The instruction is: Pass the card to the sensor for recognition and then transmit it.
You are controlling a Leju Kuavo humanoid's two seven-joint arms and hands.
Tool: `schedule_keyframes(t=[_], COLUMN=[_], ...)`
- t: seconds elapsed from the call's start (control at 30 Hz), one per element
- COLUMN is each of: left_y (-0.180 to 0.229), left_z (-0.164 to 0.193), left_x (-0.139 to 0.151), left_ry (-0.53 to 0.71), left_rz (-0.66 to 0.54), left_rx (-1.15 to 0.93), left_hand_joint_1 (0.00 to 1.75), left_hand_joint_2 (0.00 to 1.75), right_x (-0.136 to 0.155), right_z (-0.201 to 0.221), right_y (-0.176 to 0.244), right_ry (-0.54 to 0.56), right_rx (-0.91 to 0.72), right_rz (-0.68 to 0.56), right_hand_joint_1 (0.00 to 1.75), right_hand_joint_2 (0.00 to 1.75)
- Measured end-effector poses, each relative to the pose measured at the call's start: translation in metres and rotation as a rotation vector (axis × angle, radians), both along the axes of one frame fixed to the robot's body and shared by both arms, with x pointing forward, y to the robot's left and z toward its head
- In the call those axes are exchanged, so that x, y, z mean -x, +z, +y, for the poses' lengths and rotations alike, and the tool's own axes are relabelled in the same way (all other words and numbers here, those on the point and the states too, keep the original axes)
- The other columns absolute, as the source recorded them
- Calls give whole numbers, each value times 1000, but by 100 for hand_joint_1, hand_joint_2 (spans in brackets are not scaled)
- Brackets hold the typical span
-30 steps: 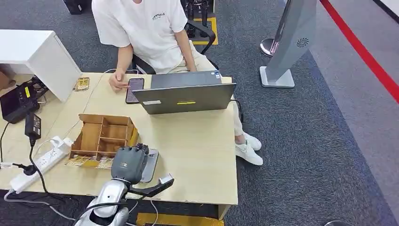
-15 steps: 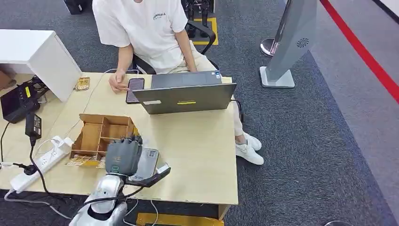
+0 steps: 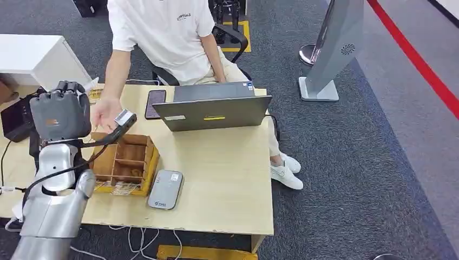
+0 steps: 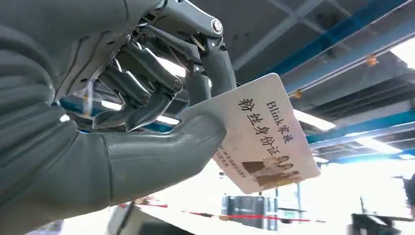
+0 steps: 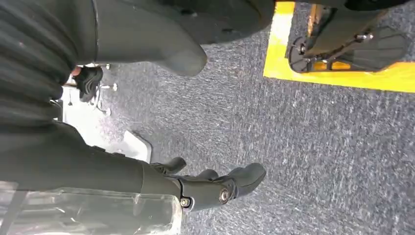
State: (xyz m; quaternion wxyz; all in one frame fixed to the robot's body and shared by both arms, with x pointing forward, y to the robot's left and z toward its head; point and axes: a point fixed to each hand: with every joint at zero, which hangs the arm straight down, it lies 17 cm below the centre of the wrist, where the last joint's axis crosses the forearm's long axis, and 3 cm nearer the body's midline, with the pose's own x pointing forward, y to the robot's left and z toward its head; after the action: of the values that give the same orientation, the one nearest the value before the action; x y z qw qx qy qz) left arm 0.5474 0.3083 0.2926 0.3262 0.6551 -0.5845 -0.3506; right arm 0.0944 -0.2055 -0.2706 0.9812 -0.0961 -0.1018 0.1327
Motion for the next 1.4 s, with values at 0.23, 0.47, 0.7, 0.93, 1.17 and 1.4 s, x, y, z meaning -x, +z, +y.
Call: schedule_keyframes(t=[0.23, 0.47, 0.7, 0.93, 1.17, 1.4], left_y=[6, 0, 1, 0, -57, -129], left_z=[19, 18, 9, -14, -63, -109], left_x=[-19, -21, -21, -6, 36, 119], left_ry=[48, 45, 18, -50, -168, -312], left_rz=[18, 28, 21, 7, 198, 316], left_rx=[-15, -15, -14, -9, -67, -157], left_hand_joint_1=[175, 0, 0, 0, 0, 0], left_hand_joint_2=[175, 175, 175, 175, 175, 175], right_x=[-1, -1, -2, 3, 14, 23], right_z=[-2, -3, -3, -5, -6, -7], right_y=[0, 0, 0, -1, -3, -4], right_ry=[-2, -3, -7, -34, -101, -169], right_rx=[2, 3, 1, -3, -11, -18], right_rz=[-2, -1, -7, -1, 29, 53], right_hand_joint_1=[0, 0, 0, 0, 0, 0], right_hand_joint_2=[175, 175, 175, 175, 175, 175])
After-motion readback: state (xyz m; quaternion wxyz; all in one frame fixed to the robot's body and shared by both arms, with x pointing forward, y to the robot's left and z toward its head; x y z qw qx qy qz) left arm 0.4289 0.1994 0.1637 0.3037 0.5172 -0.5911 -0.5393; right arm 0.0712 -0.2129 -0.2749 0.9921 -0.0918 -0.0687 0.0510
